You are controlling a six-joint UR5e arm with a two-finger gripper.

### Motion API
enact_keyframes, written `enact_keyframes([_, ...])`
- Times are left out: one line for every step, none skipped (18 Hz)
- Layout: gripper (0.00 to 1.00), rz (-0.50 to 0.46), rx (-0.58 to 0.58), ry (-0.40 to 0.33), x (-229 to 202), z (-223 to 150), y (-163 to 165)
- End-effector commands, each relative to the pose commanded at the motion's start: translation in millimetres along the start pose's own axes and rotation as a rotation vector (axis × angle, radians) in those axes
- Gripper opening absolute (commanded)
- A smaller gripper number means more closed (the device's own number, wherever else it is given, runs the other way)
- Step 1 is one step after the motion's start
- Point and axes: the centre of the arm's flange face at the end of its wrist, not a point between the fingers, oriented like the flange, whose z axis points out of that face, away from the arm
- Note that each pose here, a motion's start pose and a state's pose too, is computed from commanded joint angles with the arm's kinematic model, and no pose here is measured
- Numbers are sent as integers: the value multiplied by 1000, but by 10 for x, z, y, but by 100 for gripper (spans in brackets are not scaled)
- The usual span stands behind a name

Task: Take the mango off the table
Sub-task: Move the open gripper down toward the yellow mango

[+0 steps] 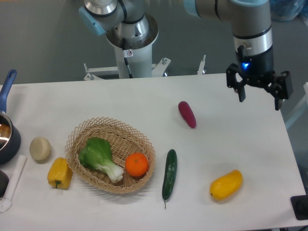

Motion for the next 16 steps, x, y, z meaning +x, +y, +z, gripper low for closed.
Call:
enact_keyframes([100,3,1,-1,-1,-7,-9])
enact_keyframes([100,4,-1,-2,-2,-8,-8])
enact_keyframes([100,3,2,-3,-9,-13,-3])
enact_keyframes([100,2,2,0,-3,-5,-2])
enact_keyframes([100,1,2,2,5,0,-10])
enact_keyframes([100,-6,3,7,29,20,-8])
enact_keyframes([100,-9,10,7,31,33,-15])
enact_keyframes([100,-7,31,12,46,37,-51])
enact_keyframes([100,-7,57,20,61,48,-76])
enact_keyframes([100,-10,77,26,63,55,-79])
enact_keyframes([100,-14,83,28,66,68,-68])
enact_keyframes([100,-15,84,27,65,72,-61])
enact_keyframes([100,-18,84,21,55,68,-53])
enact_keyframes([100,-19,87,17,51,63,-55])
enact_keyframes([100,-38,86,17,54,62,-62])
enact_keyframes([100,-69,82,26,85,91,-72])
